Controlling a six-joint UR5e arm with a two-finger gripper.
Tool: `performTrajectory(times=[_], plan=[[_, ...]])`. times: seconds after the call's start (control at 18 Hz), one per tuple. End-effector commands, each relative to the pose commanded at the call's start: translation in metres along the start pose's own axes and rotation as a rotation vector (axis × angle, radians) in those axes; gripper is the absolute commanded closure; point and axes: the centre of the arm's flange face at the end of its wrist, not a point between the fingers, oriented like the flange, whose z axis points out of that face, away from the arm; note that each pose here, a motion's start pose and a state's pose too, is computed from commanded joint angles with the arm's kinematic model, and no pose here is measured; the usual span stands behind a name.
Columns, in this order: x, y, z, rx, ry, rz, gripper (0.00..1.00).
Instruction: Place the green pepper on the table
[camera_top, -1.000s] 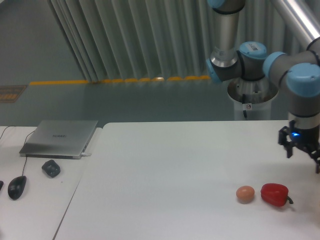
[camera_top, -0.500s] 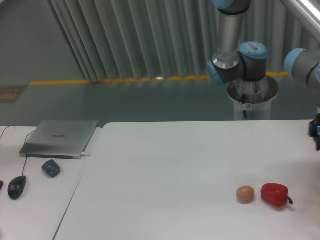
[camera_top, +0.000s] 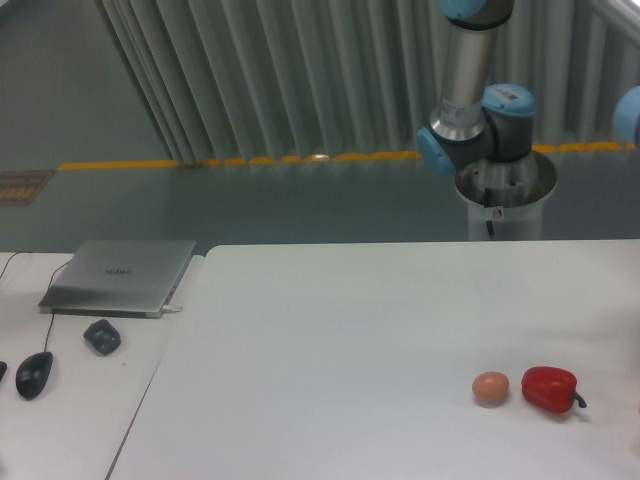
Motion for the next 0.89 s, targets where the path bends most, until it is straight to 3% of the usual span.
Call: performTrajectory(times=[0.28, 0.5, 0.89], plan=[[-0.016, 0.049, 0.002, 0.052, 0.016, -0.27, 0.0], [-0.025, 0.052, 0.004, 0.125, 0.031, -0.522, 0.0], [-0.044, 0.048, 0.033, 0.207, 0.097, -0.693, 0.0]])
